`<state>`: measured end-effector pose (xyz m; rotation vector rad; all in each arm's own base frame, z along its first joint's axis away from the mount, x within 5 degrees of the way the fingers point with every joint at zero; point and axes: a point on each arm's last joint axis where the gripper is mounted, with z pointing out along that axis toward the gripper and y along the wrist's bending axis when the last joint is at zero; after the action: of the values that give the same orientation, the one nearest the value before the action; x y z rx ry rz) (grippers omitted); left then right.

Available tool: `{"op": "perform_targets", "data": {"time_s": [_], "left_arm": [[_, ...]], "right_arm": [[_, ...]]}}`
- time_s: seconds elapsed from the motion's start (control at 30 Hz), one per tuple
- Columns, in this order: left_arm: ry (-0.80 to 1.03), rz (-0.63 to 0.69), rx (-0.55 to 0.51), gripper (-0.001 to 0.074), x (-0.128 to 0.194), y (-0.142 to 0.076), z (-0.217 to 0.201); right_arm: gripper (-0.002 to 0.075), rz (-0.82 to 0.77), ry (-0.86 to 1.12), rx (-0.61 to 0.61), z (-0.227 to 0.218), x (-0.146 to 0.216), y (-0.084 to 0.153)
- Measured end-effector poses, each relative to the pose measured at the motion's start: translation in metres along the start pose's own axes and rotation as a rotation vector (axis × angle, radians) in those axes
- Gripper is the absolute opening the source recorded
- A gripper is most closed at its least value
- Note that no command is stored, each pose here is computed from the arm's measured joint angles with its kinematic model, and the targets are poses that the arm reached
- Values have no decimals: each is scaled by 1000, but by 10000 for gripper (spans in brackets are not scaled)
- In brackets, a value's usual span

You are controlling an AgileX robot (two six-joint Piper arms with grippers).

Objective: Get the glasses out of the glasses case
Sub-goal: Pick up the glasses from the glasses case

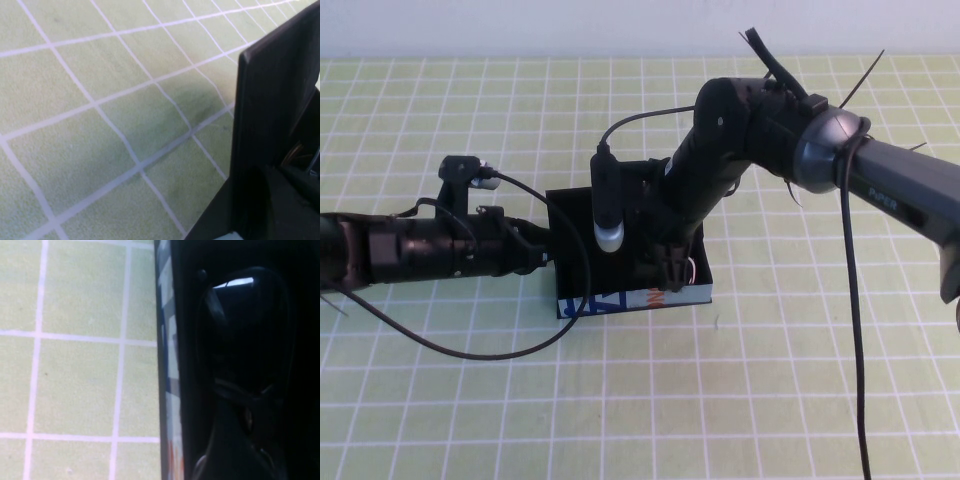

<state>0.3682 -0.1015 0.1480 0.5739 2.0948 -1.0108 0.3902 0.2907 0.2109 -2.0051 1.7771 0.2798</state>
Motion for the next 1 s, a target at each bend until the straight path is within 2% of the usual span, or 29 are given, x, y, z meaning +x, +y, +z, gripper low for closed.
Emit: {"op": "perform_targets", "data": {"time_s": [0.43, 0.67, 1.0], "left_arm": [[0, -7, 0, -4, 0, 0, 0], [-1, -7, 6, -4, 0, -1, 0], [-2, -7, 7, -4, 0, -1, 0]], "right_arm": [[310, -17, 9, 24, 2, 1, -2], [310, -13, 26, 1, 18, 7, -2], [302, -16, 29, 0, 19, 7, -1]]}}
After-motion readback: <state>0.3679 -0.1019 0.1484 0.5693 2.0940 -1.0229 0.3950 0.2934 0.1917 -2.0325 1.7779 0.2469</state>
